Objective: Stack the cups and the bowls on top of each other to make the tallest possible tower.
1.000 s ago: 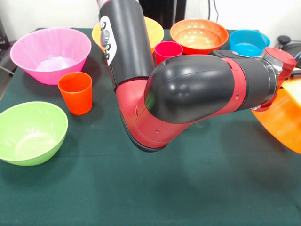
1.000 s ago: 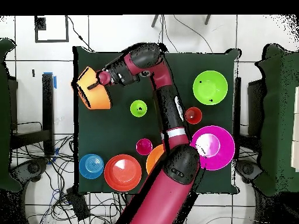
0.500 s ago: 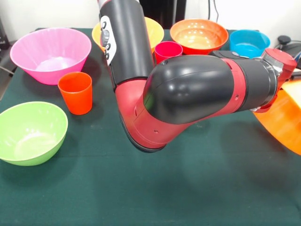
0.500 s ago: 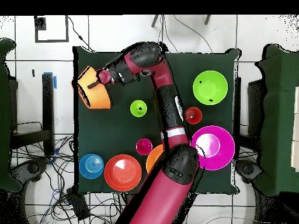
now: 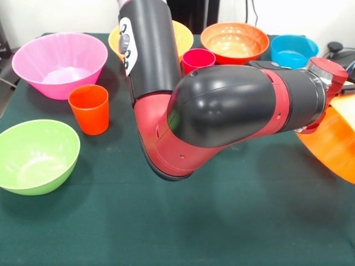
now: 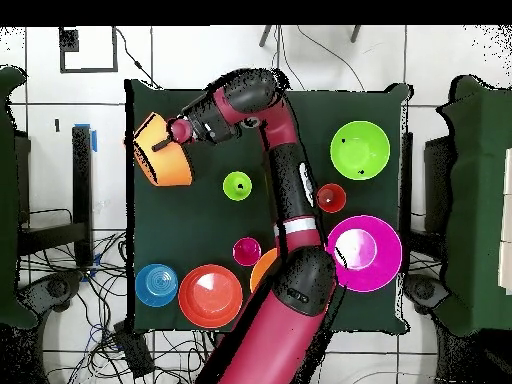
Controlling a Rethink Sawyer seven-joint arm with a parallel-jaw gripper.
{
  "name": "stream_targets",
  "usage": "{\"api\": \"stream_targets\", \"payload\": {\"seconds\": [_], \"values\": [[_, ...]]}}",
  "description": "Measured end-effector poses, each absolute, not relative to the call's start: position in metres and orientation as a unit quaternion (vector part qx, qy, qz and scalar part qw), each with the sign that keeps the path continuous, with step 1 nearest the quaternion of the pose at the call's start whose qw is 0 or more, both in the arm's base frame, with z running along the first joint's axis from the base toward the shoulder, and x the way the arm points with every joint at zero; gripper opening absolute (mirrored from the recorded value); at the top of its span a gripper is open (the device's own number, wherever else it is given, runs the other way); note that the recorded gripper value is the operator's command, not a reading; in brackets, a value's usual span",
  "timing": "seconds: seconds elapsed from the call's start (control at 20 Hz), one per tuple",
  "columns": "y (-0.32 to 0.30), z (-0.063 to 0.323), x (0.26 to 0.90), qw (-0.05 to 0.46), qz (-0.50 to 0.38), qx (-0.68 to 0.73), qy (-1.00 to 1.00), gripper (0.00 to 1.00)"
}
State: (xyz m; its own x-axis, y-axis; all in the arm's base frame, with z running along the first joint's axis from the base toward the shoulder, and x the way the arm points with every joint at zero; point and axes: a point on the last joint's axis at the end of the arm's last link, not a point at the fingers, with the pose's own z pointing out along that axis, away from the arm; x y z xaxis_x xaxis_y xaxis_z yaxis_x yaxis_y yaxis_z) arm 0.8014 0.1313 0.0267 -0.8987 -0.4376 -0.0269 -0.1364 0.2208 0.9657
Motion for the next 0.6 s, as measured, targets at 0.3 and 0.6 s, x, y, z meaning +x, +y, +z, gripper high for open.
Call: {"api": "stream_targets", "payload": {"seconds": [0.3,0.6], "values": [[0.1286,0.0291,0.8045,0.115,-0.59,0.197,-0.774,0.0],[0.1255,0.0327,0.8081,0.112,-0.58,0.199,-0.782,0.0]]}}
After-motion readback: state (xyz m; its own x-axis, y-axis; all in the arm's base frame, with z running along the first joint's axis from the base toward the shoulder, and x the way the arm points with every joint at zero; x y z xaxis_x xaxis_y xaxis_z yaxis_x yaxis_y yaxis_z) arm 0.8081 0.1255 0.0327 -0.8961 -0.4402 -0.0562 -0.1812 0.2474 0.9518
